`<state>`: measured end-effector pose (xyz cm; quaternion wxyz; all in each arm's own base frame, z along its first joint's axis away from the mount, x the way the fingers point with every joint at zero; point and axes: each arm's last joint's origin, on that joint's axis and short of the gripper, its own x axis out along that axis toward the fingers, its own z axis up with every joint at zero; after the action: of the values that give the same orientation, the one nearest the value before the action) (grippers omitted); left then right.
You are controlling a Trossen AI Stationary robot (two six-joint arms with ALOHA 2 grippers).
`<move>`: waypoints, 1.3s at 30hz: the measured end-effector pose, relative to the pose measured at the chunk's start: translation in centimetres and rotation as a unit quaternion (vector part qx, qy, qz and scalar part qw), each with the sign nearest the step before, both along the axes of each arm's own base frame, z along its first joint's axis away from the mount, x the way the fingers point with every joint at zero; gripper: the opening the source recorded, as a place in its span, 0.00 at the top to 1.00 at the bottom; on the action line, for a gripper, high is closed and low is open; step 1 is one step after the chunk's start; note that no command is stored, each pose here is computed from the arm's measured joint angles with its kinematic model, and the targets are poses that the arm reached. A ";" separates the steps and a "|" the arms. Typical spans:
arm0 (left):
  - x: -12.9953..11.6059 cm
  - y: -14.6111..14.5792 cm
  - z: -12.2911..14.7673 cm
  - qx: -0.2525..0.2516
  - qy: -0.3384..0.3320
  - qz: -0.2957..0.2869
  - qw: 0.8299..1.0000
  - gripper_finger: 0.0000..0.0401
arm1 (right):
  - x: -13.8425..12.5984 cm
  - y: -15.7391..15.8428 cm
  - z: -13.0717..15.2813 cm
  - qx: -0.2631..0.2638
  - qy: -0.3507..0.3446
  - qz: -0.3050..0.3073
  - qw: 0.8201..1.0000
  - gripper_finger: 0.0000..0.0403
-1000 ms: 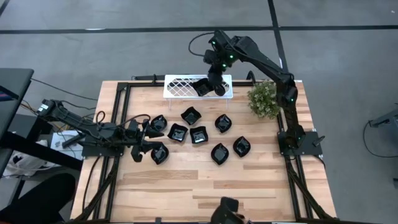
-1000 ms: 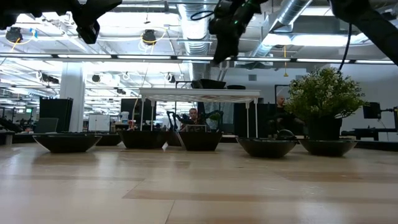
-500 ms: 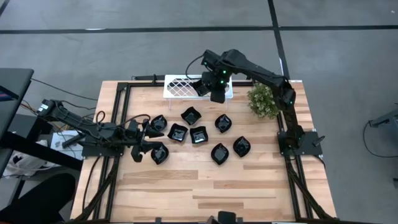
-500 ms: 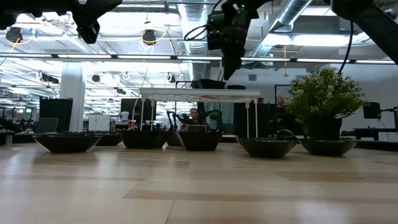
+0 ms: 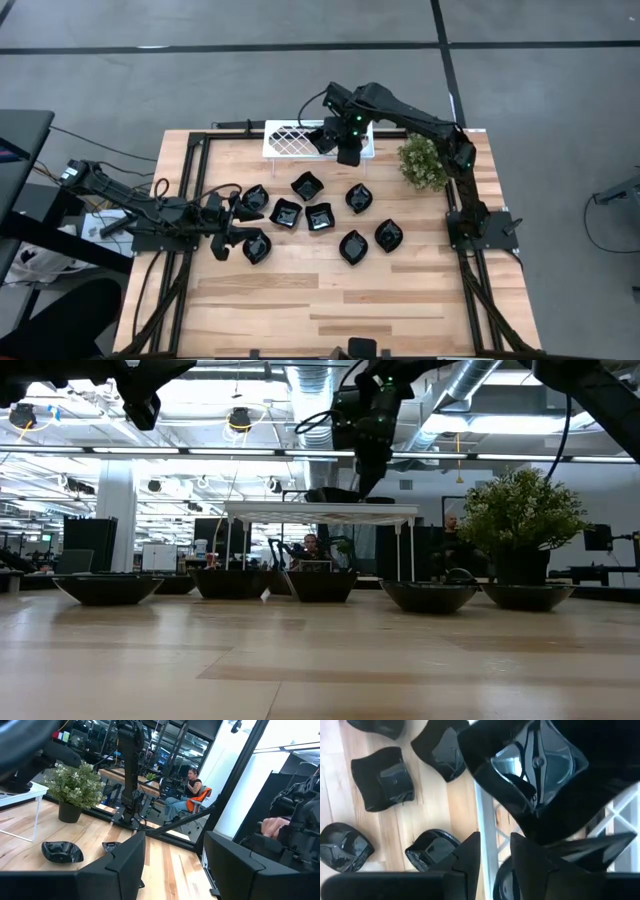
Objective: Pick & Place Mini shaped plates
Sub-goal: Stack the distorted square plate on top of the other distorted square plate on the shelf, then stack the distorted square plate on top of the other distorted square plates on the shelf
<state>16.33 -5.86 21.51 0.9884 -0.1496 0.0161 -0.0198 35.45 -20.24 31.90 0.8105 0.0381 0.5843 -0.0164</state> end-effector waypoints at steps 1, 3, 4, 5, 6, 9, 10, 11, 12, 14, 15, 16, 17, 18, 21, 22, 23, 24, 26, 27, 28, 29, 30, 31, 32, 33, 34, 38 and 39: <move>0.0 0.0 0.0 0.000 0.000 0.000 1.000 0.49 | 0.0 0.0 0.0 -0.001 -0.002 0.000 1.000 0.75; 0.0 0.0 0.0 0.000 0.000 0.000 1.000 0.49 | 0.1 0.0 0.1 -0.001 -0.003 0.001 1.000 0.75; 0.0 0.0 0.0 0.000 0.000 0.000 1.000 0.49 | 0.1 0.0 0.1 -0.003 -0.006 0.002 1.000 0.75; 0.0 0.0 0.0 0.000 0.000 0.000 1.000 0.49 | 0.1 0.0 0.2 -0.005 -0.008 0.004 1.000 0.75; 0.0 0.0 0.0 0.000 0.000 0.000 1.000 0.49 | 0.2 0.0 0.2 -0.007 -0.009 0.005 1.000 0.75; 0.0 0.0 0.0 0.000 0.000 0.000 1.000 0.49 | 0.2 -0.1 0.2 -0.010 -0.014 0.006 1.000 0.75; 0.0 0.0 0.0 0.000 0.000 0.000 1.000 0.49 | 0.2 -0.1 0.2 -0.010 -0.015 0.006 1.000 0.75; 0.0 0.0 0.0 0.000 0.000 0.000 1.000 0.49 | 0.3 -0.1 0.2 -0.011 -0.016 0.006 1.000 0.75; 0.0 0.0 0.0 0.000 0.000 0.000 1.000 0.49 | 0.3 -0.1 0.2 -0.011 -0.017 0.005 1.000 0.75; 0.0 0.0 0.0 0.000 0.000 0.000 1.000 0.49 | 0.2 -0.1 0.2 -0.009 -0.014 0.004 1.000 0.75; 0.0 0.0 0.0 0.000 0.000 0.000 1.000 0.49 | 0.2 -0.1 0.2 -0.007 -0.011 0.004 1.000 0.75; 0.0 0.0 0.0 0.000 0.000 0.000 1.000 0.49 | 0.1 0.0 0.2 -0.006 -0.009 0.004 1.000 0.75; 0.0 0.0 0.0 0.000 0.000 0.000 1.000 0.49 | 0.1 0.0 0.2 -0.004 -0.006 0.004 1.000 0.75; 0.0 0.0 0.0 0.000 0.000 0.000 1.000 0.49 | 0.1 0.0 0.2 -0.002 -0.005 0.002 1.000 0.75; 0.0 0.0 0.0 0.000 0.000 0.000 1.000 0.49 | -0.2 0.3 0.5 0.004 -0.003 -0.007 1.000 0.75; 0.0 0.0 0.0 0.000 0.000 0.000 1.000 0.49 | -0.3 0.5 0.7 0.005 -0.003 -0.009 1.000 0.75; 0.0 0.0 0.0 0.000 0.000 0.000 1.000 0.49 | -0.5 0.7 1.0 0.007 -0.002 -0.011 1.000 0.75; 0.0 0.0 0.0 0.000 0.000 0.000 1.000 0.49 | -0.7 1.0 1.3 0.009 0.000 -0.013 1.000 0.75; 0.0 0.0 0.0 0.000 0.000 0.000 1.000 0.49 | -1.0 1.5 1.9 0.011 0.000 -0.015 1.000 0.75; 0.0 0.0 0.0 0.000 0.000 0.000 1.000 0.49 | -1.2 1.8 2.2 0.012 -0.001 -0.017 1.000 0.75; 0.0 0.0 0.0 0.000 0.000 0.000 1.000 0.49 | -1.4 2.1 2.6 0.011 -0.003 -0.016 1.000 0.75; 0.0 0.0 0.0 0.000 0.000 0.000 1.000 0.49 | -1.7 2.4 3.1 0.010 -0.005 -0.015 1.000 0.75; 0.0 0.0 0.0 0.000 0.000 0.000 1.000 0.49 | -1.9 2.8 3.6 0.009 -0.010 -0.016 1.000 0.75; 0.0 0.0 0.0 0.000 0.000 0.000 1.000 0.49 | -2.2 3.1 4.0 0.008 -0.016 -0.021 1.000 0.75; 0.0 0.0 0.0 0.000 0.000 0.000 1.000 0.49 | -2.4 3.3 4.5 0.008 -0.022 -0.025 0.999 0.75; 0.0 0.0 0.0 0.000 0.000 0.000 1.000 0.49 | -2.7 3.6 5.1 0.007 -0.027 -0.028 0.999 0.75; 0.0 0.0 0.0 0.000 0.000 0.000 1.000 0.49 | -3.1 3.9 5.6 0.005 -0.033 -0.030 0.999 0.75; 0.0 0.0 0.0 0.000 0.000 0.000 1.000 0.49 | -4.9 4.7 7.5 0.002 -0.048 -0.042 0.998 0.75; 0.0 0.0 0.0 0.000 0.000 0.000 1.000 0.49 | -5.3 4.9 7.8 0.003 -0.052 -0.045 0.998 0.75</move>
<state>16.33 -5.86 21.51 0.9884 -0.1498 0.0161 -0.0198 30.19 -15.29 39.75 0.8381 0.0677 0.5390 -0.0493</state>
